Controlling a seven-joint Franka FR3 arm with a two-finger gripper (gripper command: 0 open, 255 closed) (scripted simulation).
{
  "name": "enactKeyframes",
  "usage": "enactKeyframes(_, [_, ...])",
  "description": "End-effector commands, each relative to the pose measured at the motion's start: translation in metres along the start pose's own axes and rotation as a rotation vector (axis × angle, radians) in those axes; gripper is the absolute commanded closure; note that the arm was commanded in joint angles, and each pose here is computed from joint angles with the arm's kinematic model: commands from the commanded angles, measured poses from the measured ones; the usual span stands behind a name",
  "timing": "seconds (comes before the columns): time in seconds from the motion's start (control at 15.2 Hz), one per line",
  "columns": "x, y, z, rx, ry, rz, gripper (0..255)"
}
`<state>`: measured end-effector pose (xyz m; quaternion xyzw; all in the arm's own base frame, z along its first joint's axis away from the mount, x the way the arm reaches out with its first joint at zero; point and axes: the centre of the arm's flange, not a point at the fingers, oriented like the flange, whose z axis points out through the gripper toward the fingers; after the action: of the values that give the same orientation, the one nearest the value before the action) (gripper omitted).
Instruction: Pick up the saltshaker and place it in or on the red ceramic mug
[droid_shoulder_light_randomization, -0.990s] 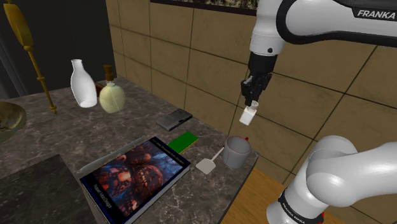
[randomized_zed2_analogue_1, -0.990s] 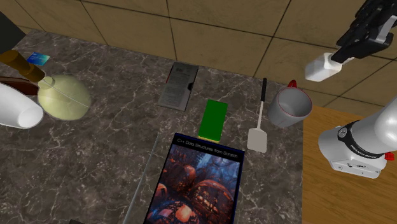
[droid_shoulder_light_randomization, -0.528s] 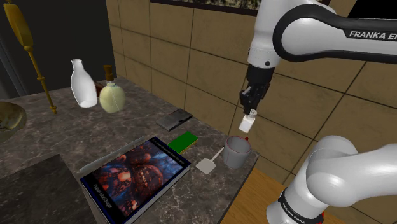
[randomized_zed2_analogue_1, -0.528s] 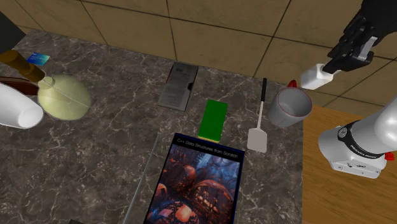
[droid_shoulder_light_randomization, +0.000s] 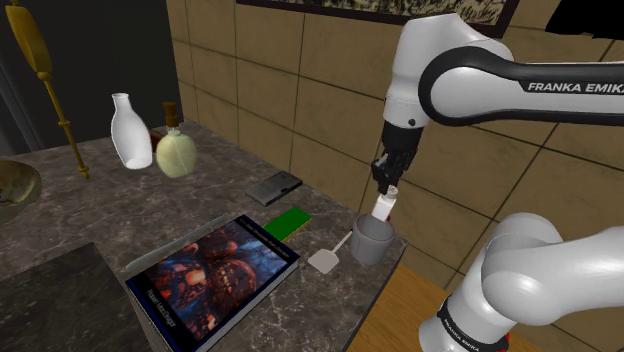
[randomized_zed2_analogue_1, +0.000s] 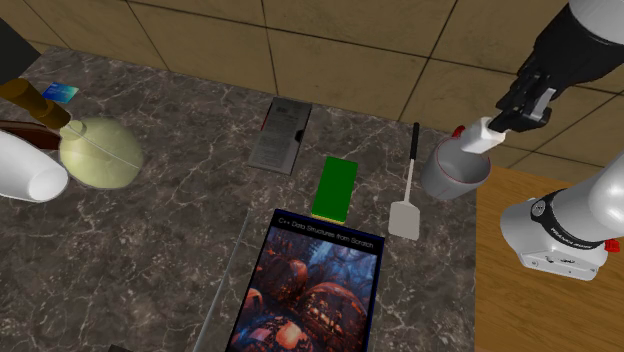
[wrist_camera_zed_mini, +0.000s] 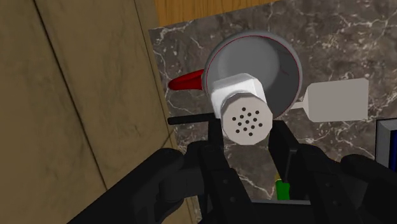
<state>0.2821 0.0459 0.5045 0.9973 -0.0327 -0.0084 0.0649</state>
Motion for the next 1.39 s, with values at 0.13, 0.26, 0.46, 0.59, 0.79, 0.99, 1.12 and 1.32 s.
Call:
enactKeyframes(0.13, [0.0,-0.003,0.022,0.0,0.0,0.0,255])
enactKeyframes(0.26, [0.0,-0.005,0.035,0.0,0.0,0.0,255])
enactKeyframes(0.46, [0.0,-0.005,0.035,0.0,0.0,0.0,255])
enactKeyframes(0.59, [0.0,-0.005,0.035,0.0,0.0,0.0,255])
enactKeyframes(0.79, [0.0,-0.005,0.035,0.0,0.0,0.0,255])
enactKeyframes(0.99, [0.0,-0.005,0.035,0.0,0.0,0.0,0])
enactKeyframes(1.12, [0.0,-0.005,0.035,0.0,0.0,0.0,0])
enactKeyframes(1.32, [0.0,-0.005,0.009,0.0,0.0,0.0,0])
